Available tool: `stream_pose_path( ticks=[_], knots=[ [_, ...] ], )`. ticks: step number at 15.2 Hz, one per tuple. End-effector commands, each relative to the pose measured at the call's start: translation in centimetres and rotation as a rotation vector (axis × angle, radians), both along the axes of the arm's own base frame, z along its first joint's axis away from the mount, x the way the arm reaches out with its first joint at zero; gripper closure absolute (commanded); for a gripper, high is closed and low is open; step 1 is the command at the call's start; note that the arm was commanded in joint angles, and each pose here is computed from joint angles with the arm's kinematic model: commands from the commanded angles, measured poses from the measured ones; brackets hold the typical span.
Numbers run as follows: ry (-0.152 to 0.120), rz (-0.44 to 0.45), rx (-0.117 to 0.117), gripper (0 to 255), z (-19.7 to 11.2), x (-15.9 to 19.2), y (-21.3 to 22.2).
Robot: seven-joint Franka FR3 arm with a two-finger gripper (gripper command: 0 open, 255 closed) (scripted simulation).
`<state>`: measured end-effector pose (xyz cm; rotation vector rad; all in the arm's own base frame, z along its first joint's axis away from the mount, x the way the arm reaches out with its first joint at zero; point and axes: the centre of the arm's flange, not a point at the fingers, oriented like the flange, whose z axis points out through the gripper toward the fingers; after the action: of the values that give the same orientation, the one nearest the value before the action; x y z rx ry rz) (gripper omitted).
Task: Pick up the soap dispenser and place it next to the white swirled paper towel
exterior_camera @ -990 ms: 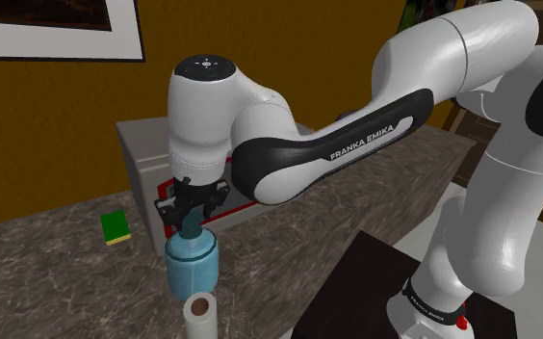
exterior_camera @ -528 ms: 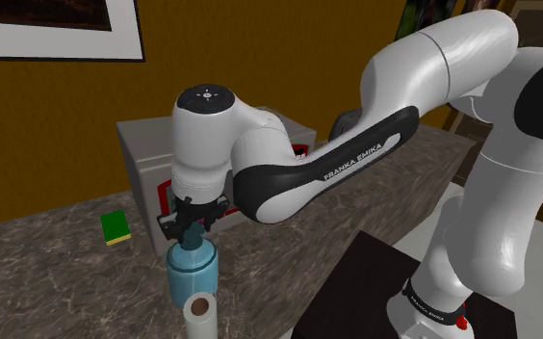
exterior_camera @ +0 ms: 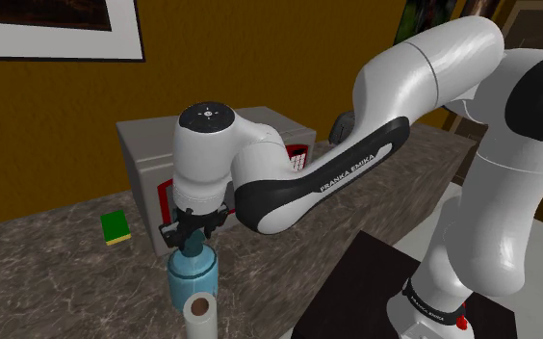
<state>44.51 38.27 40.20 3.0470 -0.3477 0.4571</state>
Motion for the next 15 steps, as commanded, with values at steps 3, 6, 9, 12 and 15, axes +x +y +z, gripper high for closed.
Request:
stream_pose_path(
  ticks=[3, 6, 9, 12, 15],
  knots=[
    [-0.001, 0.000, 0.001, 255, 0.0, 0.0, 0.0],
    [-0.001, 0.000, 0.001, 0, 0.1, 0.0, 0.0],
    [-0.001, 0.000, 0.001, 0, 0.0, 0.0, 0.0],
    [-0.001, 0.000, 0.001, 0, 3.8, -1.1, 0.3],
    [-0.001, 0.000, 0.001, 0, 4.8, -1.4, 0.4]
  ],
)
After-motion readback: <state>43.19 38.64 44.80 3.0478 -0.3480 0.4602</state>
